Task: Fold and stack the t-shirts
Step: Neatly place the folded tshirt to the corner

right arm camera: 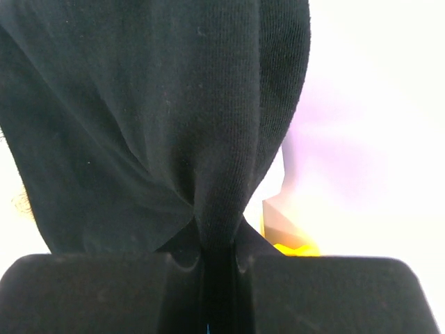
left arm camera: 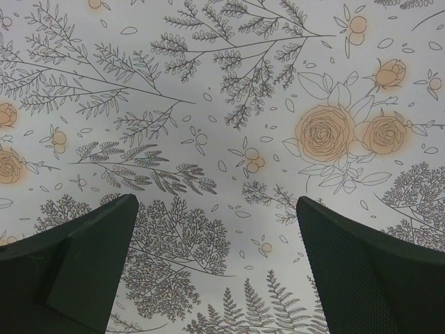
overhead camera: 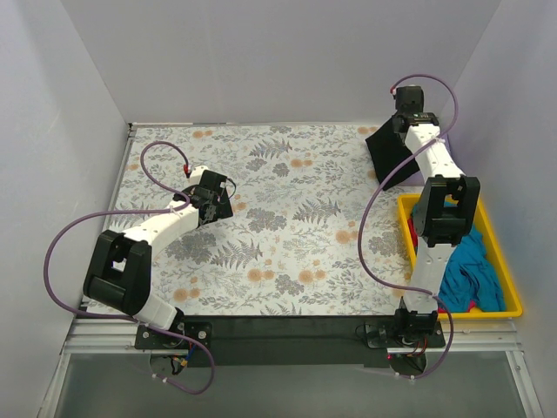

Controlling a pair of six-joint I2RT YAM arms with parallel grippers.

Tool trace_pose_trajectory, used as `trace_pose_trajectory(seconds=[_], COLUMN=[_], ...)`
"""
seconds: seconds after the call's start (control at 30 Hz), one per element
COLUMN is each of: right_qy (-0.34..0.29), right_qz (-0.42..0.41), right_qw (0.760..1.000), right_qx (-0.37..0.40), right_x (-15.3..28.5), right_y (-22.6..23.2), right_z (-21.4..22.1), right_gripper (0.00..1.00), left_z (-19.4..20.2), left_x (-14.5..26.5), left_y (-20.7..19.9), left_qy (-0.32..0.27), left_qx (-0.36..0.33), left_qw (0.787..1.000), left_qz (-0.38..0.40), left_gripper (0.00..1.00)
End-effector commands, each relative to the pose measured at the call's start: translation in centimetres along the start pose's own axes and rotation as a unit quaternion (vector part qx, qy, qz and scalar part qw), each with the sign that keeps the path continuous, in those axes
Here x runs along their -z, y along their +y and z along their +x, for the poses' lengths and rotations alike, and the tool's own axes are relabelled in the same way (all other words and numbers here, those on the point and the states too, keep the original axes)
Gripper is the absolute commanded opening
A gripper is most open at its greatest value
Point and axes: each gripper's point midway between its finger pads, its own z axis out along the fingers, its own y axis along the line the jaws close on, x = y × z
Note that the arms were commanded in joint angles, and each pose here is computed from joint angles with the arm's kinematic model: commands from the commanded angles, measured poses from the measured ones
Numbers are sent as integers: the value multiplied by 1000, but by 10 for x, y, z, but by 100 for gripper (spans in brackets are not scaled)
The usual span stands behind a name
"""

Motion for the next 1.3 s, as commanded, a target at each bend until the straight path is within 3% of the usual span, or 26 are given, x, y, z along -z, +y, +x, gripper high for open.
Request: trace_pose_trajectory(seconds=[0.0,0.6,1.2,1.27], right_qy=[-65,-17,50,53], right_qz=[27,91,127,134], right_qw=[995,995,987,986], right_qx=[-65,-49,-85,-84], right_x=[9,-64,-105,-106], right_y=[-37,-53,-62,-64], right_z=[-38,6,70,71], right_gripper=[1,1,1,11], left_z=[-18,-7,9,9], left_x=[3,-8,-22,-22], left_y=[1,0,-4,-5], left_qy=[-23,-2,28,29], left_qx=[9,-3,-14,-15], left_qw=[1000,1000,999,999], left_qz=[-7,-15,-21,-20], left_gripper=[98,98,98,98])
